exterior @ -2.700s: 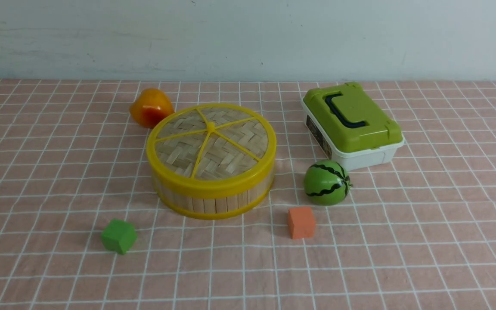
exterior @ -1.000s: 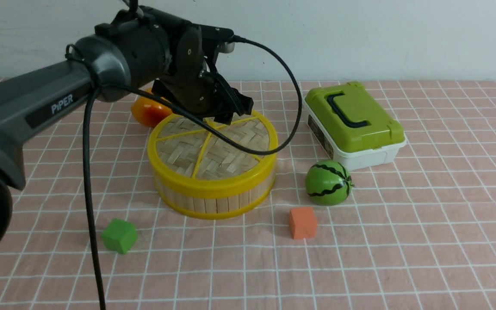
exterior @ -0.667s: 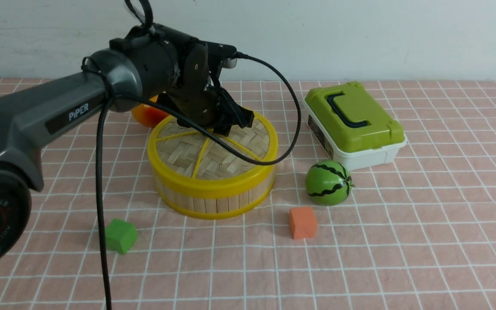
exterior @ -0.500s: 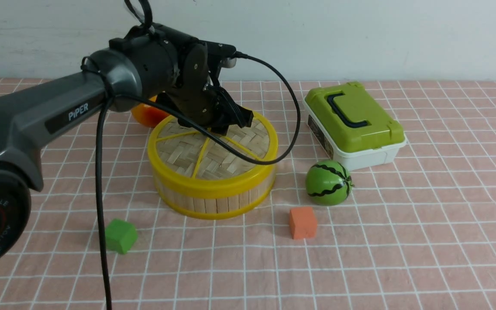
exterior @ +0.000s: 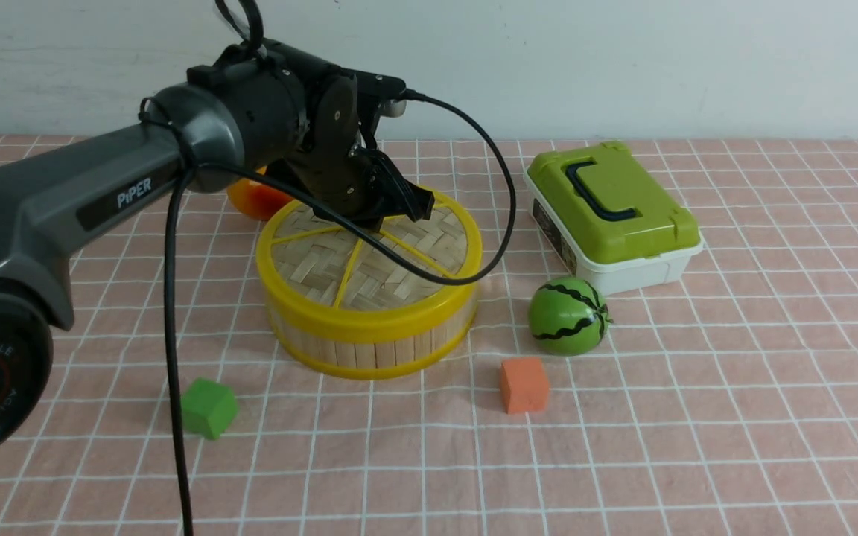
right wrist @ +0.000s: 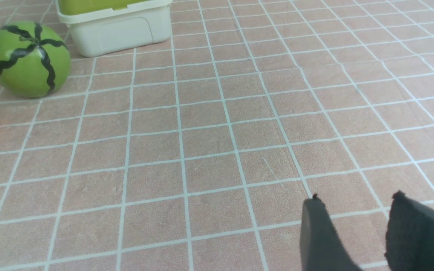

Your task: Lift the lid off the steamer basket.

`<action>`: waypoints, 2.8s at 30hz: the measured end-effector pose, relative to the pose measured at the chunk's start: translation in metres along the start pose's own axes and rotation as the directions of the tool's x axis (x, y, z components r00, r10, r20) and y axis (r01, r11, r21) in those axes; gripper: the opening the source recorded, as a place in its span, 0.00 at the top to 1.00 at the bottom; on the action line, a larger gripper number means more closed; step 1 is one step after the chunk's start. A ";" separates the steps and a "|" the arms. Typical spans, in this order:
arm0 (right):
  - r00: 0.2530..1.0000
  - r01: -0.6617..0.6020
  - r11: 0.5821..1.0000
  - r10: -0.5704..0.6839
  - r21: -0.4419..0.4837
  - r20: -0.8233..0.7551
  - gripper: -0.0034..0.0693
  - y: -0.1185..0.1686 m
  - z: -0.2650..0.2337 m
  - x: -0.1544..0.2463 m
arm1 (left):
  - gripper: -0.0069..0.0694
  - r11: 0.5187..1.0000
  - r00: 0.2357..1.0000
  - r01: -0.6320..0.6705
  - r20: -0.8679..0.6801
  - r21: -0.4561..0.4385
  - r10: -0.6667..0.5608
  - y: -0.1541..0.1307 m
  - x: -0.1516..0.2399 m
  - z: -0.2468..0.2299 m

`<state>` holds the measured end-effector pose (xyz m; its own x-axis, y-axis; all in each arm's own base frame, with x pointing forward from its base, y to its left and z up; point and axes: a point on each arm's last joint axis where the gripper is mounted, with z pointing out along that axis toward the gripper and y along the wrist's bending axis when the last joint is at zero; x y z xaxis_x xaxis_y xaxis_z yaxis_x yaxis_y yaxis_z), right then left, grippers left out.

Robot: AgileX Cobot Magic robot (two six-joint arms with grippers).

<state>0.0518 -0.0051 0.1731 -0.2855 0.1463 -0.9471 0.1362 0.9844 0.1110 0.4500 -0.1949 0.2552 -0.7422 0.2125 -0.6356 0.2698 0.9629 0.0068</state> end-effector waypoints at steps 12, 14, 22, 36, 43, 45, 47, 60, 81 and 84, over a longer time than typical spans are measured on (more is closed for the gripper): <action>1.000 0.000 1.000 0.000 0.000 0.000 0.62 0.000 0.000 0.000 | 0.77 1.000 1.000 0.012 0.024 0.010 -0.012 0.000 -0.006 -0.016; 1.000 0.000 1.000 0.000 0.000 0.000 0.62 0.000 0.000 0.000 | 0.77 1.000 0.999 0.014 0.047 0.013 -0.015 0.001 -0.011 -0.027; 1.000 0.000 1.000 0.000 0.000 0.000 0.62 0.000 0.000 0.000 | 0.77 0.997 0.984 -0.033 0.170 -0.075 0.046 0.018 -0.031 -0.104; 1.000 0.000 1.000 0.000 0.000 0.000 0.62 0.000 0.000 0.000 | 0.77 0.888 0.936 0.353 0.128 -0.296 -0.329 0.180 0.034 -0.117; 1.000 0.000 1.000 0.000 0.000 0.000 0.62 0.000 0.000 0.000 | 0.77 0.873 0.914 0.392 0.020 -0.291 -0.404 0.195 0.078 -0.033; 1.000 0.000 1.000 0.000 0.000 0.000 0.62 0.000 0.000 0.000 | 0.77 0.873 0.911 0.394 -0.001 -0.288 -0.411 0.195 0.085 -0.015; 1.000 0.000 1.000 0.000 0.000 0.000 0.62 0.000 0.000 0.000 | 0.77 0.871 0.907 0.400 -0.014 -0.285 -0.421 0.196 0.089 -0.004; 1.000 0.000 1.000 0.000 0.000 0.000 0.62 0.000 0.000 0.000 | 0.73 0.828 0.859 0.499 0.019 -0.254 -0.512 0.194 0.090 0.003; 1.000 0.000 1.000 0.000 0.000 0.000 0.62 0.000 0.000 0.000 | 0.93 0.874 0.755 0.486 0.503 -0.001 -0.420 0.149 0.047 -0.259; 1.000 0.000 1.000 0.000 0.000 0.000 0.62 0.000 0.000 0.000 | 0.93 0.885 0.704 0.463 0.582 0.059 -0.407 0.134 0.067 -0.302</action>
<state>0.0518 -0.0051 0.1731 -0.2855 0.1463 -0.9471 0.1362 0.9844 0.1110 0.2514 -0.0014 0.4466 -0.2754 -0.3391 -0.8996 -0.0688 0.9403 -0.3334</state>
